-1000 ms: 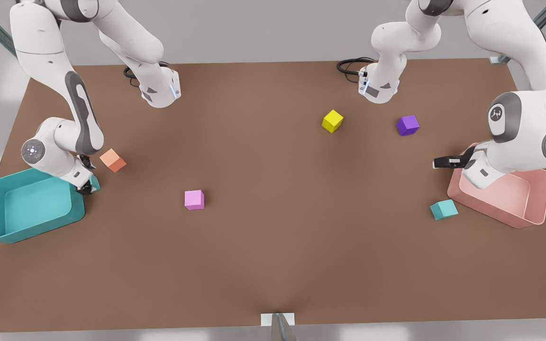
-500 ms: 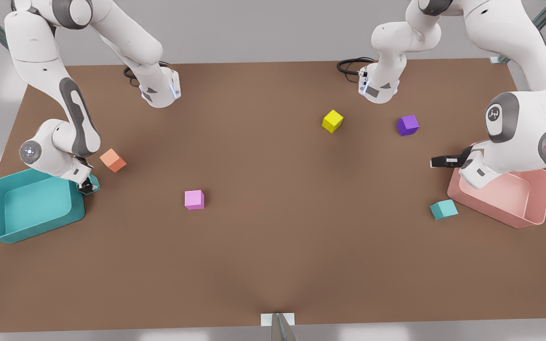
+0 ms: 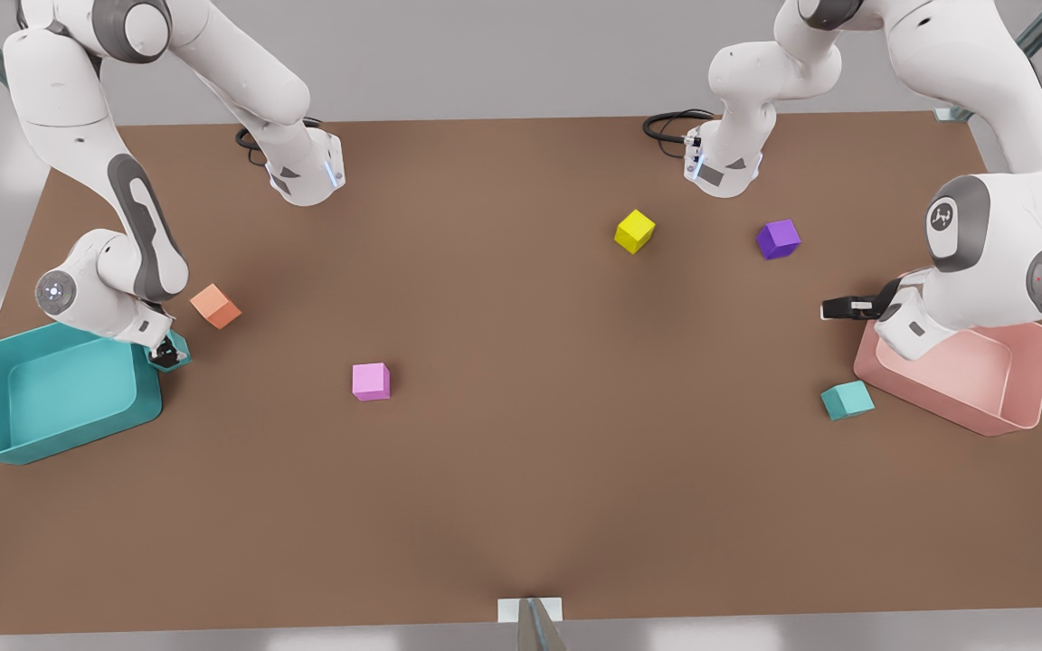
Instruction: Stack the two blue cubes on top of each other
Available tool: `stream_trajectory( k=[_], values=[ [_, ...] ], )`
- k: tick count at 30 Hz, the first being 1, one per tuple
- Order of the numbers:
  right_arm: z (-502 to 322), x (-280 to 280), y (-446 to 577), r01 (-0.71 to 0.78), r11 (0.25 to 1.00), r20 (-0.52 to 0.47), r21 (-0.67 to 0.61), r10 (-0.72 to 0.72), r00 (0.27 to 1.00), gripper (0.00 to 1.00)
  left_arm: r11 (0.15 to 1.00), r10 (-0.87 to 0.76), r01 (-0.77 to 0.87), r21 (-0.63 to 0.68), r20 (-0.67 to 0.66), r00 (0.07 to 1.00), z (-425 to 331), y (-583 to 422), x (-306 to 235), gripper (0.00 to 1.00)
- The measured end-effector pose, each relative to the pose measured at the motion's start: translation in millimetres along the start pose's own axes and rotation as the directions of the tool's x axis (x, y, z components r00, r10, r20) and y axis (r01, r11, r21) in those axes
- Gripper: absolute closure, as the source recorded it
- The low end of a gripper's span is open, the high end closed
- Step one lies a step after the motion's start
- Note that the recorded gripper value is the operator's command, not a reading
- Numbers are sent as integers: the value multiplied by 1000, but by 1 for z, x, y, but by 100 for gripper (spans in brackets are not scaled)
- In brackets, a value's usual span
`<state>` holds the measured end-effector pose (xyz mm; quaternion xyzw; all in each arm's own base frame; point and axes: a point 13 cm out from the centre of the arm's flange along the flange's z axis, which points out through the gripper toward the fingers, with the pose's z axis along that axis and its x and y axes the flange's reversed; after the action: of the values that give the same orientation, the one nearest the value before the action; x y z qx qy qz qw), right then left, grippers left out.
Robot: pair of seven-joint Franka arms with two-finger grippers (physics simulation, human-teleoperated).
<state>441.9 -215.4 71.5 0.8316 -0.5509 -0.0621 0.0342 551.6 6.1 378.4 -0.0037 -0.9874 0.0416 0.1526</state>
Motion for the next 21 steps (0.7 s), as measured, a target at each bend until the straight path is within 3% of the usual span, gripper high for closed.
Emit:
stream_trajectory(
  k=[21],
  values=[
    [13, 20, 9, 15, 1000, 15, -2, -15, 1000, 1, 1000, 0, 0, 0, -2, 1000, 1, 0, 0, 0]
  ],
)
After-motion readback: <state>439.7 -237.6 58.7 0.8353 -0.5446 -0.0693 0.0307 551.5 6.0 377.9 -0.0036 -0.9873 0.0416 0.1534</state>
